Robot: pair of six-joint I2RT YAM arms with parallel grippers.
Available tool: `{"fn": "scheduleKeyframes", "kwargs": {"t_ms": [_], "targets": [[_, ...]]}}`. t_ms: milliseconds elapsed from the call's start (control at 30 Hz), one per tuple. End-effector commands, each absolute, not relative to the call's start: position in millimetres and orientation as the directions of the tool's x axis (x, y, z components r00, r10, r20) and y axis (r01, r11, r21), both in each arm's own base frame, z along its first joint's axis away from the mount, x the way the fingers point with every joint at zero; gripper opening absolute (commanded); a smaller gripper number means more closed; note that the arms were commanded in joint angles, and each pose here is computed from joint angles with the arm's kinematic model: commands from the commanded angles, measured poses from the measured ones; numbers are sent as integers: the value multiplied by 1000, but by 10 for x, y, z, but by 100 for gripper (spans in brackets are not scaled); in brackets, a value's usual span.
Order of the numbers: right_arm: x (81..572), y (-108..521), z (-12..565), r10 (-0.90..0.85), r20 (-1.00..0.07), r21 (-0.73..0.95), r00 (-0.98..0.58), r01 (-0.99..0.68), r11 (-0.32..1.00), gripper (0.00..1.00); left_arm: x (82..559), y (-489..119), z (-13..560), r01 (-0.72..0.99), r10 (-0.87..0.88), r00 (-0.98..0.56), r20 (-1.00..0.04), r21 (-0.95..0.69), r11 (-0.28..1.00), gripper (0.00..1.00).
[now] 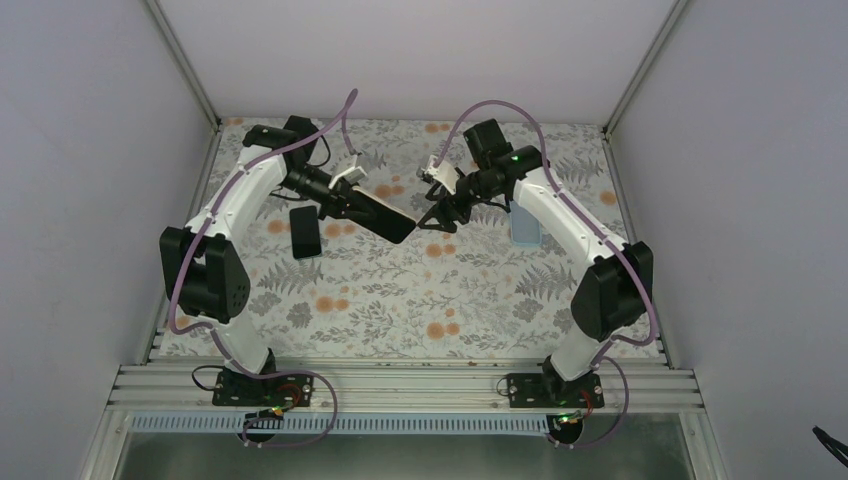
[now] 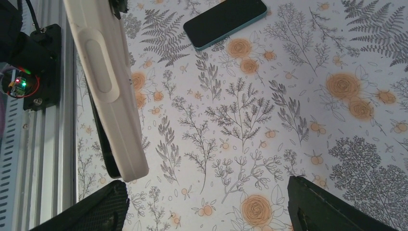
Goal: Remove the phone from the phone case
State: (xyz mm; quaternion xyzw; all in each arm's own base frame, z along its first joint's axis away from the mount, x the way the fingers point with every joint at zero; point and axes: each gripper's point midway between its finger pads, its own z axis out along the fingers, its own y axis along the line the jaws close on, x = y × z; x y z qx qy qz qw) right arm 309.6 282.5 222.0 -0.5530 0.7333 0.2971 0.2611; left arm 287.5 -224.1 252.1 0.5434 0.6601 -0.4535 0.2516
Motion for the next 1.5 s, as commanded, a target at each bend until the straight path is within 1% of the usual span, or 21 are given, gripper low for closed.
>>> {"fn": "scheduleKeyframes", "kwargs": {"t_ms": [0,367,533,767,867,967,1100,1167,1300,1367,1467], "targets": [[3033,2913,2245,-646,-726,170,-234,-972,162,81,2895,-2294,2719,956,420,-245,-874,-289,-43,2],[3251,2940,2164,-643,-727,126,-243,-967,223,80,2847,-2306,2747,953,401,-254,-880,-300,-54,2],[3468,2962,2210,-633,-736,72,-240,-958,278,78,2805,-2373,2734,943,385,-270,-883,-324,-81,2],[3762,3005,2331,-612,-759,-3,-222,-939,344,82,2659,-2476,2803,941,380,-249,-891,-316,-124,2],[3815,3054,2325,-603,-767,1,-217,-941,337,82,2605,-2525,2810,935,374,-252,-893,-324,-146,2],[3778,3150,2343,-592,-779,36,-206,-958,286,83,2571,-2562,2823,932,365,-247,-897,-323,-164,2],[3548,3328,2401,-582,-795,95,-170,-983,156,85,2552,-2597,2899,934,343,-230,-911,-306,-186,2],[3361,3423,2457,-571,-807,132,-150,-989,73,86,2557,-2609,2933,936,336,-220,-916,-295,-192,2],[2833,3592,2596,-524,-846,226,-100,-957,-181,88,2602,-2620,2866,936,350,-220,-911,-299,-188,2],[2629,3657,2643,-511,-855,256,-93,-931,-260,88,2652,-2624,2799,936,369,-221,-903,-303,-180,2],[2360,3764,2710,-497,-864,281,-82,-898,-339,88,2825,-2612,2638,938,422,-233,-876,-317,-140,2]]}}
